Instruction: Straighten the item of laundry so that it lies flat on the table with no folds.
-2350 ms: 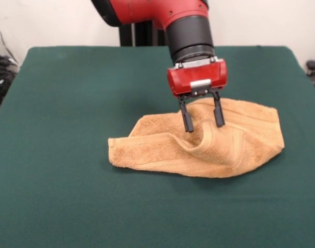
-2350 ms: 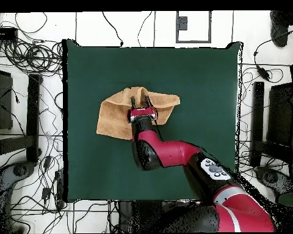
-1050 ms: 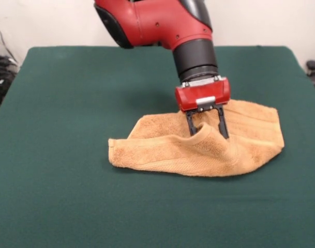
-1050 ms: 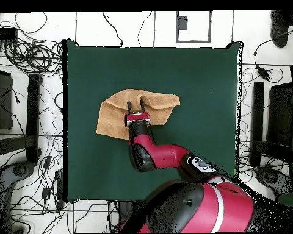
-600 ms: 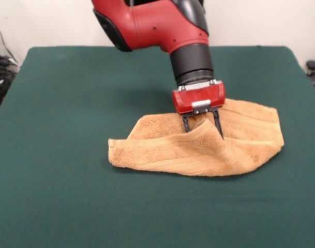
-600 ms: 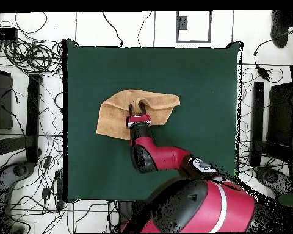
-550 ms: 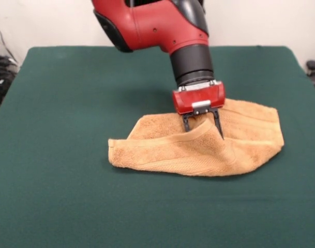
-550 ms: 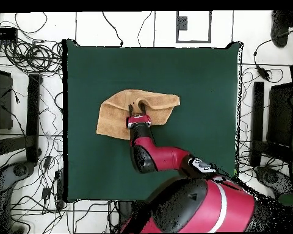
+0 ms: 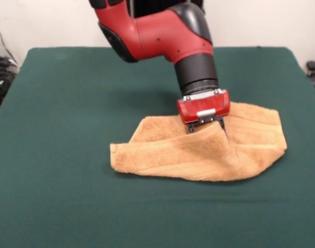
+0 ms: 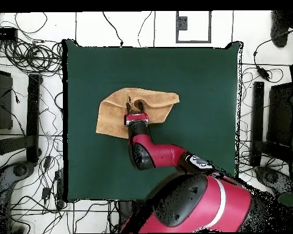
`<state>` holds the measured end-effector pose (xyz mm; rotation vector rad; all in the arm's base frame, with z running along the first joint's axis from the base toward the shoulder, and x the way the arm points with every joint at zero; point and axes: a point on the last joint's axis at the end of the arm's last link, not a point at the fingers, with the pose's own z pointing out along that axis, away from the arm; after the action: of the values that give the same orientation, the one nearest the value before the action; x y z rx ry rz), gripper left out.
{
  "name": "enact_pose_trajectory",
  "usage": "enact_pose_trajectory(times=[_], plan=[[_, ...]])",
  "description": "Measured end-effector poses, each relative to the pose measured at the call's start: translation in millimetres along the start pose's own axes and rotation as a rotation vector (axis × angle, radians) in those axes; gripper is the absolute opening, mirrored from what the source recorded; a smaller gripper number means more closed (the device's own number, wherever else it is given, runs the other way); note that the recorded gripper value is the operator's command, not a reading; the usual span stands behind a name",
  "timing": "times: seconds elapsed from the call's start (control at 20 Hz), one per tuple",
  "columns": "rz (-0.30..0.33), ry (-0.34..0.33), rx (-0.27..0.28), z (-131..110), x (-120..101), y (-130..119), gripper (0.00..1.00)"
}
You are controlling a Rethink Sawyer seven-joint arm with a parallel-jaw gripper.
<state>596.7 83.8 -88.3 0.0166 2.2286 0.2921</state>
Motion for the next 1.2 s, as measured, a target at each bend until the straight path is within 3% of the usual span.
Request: enact_pose_trajectory(times=[0.45, 0.75, 1.2], plan=[[0.055, -0.064, -0.024, 30.4, -18.6, 19.1, 1.0], [0.131, -0.052, 0.023, 44.9, -26.0, 34.1, 1.0], [0.15, -0.048, 0.038, 48.3, -28.4, 37.2, 1.0]])
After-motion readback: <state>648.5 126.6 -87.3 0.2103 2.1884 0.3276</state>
